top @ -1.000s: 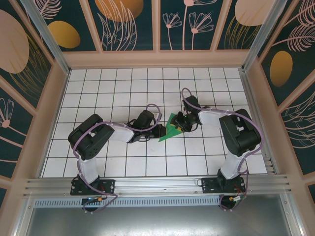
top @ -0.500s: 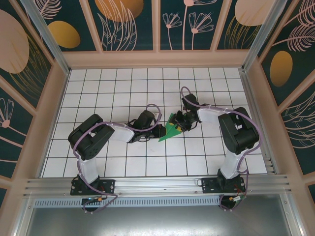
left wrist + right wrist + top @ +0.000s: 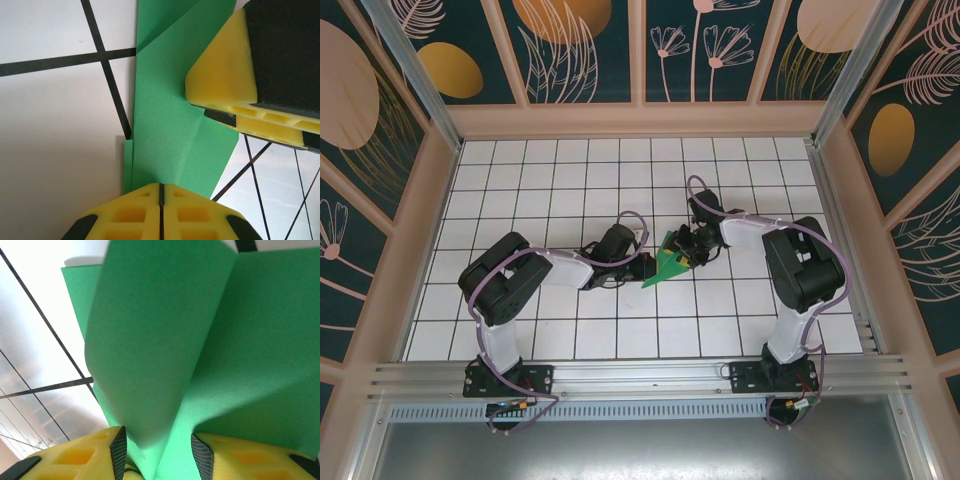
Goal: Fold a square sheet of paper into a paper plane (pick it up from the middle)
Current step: Fourth fold the wing at the center of the table.
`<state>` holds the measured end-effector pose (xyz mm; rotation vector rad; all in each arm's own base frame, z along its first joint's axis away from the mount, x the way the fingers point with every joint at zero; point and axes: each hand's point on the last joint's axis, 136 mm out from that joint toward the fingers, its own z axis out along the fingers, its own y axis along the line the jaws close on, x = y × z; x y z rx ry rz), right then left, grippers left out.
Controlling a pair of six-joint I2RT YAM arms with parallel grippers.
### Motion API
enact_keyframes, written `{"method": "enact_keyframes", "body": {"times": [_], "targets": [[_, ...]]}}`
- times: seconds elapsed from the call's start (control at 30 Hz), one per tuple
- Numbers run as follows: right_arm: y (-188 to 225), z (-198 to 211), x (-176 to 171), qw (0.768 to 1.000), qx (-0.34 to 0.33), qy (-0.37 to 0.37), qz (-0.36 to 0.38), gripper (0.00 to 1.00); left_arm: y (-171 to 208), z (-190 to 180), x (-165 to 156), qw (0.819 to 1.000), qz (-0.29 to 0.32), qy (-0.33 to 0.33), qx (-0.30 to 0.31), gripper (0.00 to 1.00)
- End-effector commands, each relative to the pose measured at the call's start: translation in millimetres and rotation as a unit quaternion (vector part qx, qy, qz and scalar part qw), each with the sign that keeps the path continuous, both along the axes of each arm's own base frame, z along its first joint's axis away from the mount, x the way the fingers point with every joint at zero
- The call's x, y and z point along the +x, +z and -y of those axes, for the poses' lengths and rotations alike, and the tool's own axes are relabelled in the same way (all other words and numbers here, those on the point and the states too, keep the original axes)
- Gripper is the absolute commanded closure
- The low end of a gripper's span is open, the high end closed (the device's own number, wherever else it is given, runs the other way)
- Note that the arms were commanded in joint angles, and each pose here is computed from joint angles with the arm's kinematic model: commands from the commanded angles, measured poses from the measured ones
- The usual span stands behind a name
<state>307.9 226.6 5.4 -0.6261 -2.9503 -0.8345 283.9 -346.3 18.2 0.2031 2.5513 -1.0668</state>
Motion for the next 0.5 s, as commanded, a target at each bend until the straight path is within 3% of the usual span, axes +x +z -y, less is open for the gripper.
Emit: {"method": "enact_keyframes", "body": {"times": [0.0, 0.47], "targets": [[-122.6, 90.3, -82.4, 0.962, -0.230, -0.003, -0.146, 0.53, -8.3, -6.8, 2.2, 1.000, 0.001, 0.008, 0.029, 0.91], [-128.1, 94.4, -88.1, 0.957, -0.244, 0.000, -0.155, 0.58, -13.7, -7.1, 1.5, 0.999, -0.007, 0.007, 0.036, 0.91]]}}
